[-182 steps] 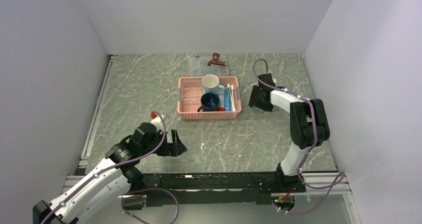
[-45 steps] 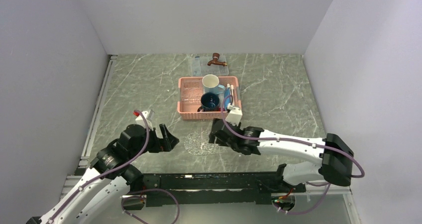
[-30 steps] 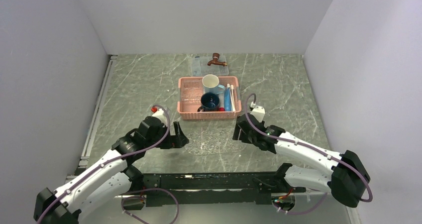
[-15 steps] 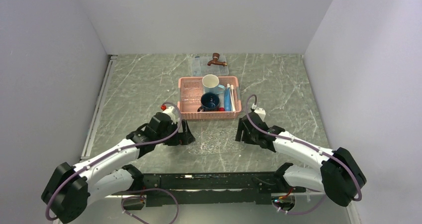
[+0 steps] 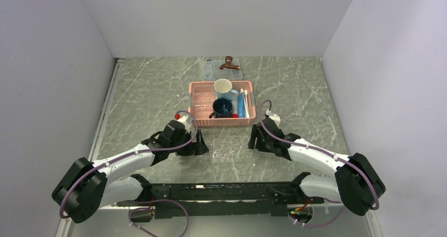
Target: Prepare toiletry sets of a toothbrush and toothpaste on the tray
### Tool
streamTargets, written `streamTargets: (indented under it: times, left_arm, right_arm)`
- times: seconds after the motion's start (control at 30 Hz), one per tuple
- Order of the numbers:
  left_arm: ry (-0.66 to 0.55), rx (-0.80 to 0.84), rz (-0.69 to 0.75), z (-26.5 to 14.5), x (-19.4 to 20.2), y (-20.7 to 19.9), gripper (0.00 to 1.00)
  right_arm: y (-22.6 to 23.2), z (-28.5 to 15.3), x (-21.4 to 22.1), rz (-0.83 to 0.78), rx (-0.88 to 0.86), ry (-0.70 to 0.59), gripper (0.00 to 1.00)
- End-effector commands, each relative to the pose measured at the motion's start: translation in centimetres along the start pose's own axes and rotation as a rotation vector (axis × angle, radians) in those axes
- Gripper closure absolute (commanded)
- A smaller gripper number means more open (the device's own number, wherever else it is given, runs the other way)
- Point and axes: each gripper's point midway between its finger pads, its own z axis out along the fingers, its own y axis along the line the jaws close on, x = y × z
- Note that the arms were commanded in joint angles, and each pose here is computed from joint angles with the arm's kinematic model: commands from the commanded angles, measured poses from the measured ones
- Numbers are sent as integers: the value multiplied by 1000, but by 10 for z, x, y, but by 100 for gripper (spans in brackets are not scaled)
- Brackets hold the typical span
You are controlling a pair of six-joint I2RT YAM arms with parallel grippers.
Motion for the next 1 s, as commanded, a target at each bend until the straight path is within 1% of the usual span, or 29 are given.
streamTargets:
  times: [0.0, 0.3, 0.57, 0.77, 0.97]
  left_arm:
    - [-1, 36, -7, 6, 0, -5, 1]
    - [36, 43, -17, 14, 9, -2, 1]
    - [17, 45, -25, 5, 10, -1, 1]
    - [2, 36, -34, -6, 14, 2, 1]
    - [32, 45, -49, -7, 24, 4, 1]
  right_arm:
    - [6, 5, 2, 0, -43, 3, 28]
    - [11, 7, 12, -2, -92, 26, 30]
    - [20, 0, 21, -10, -113, 45, 31]
    - [27, -10, 33, -11, -103, 54, 31]
    - [30, -15, 48, -10, -62, 74, 31]
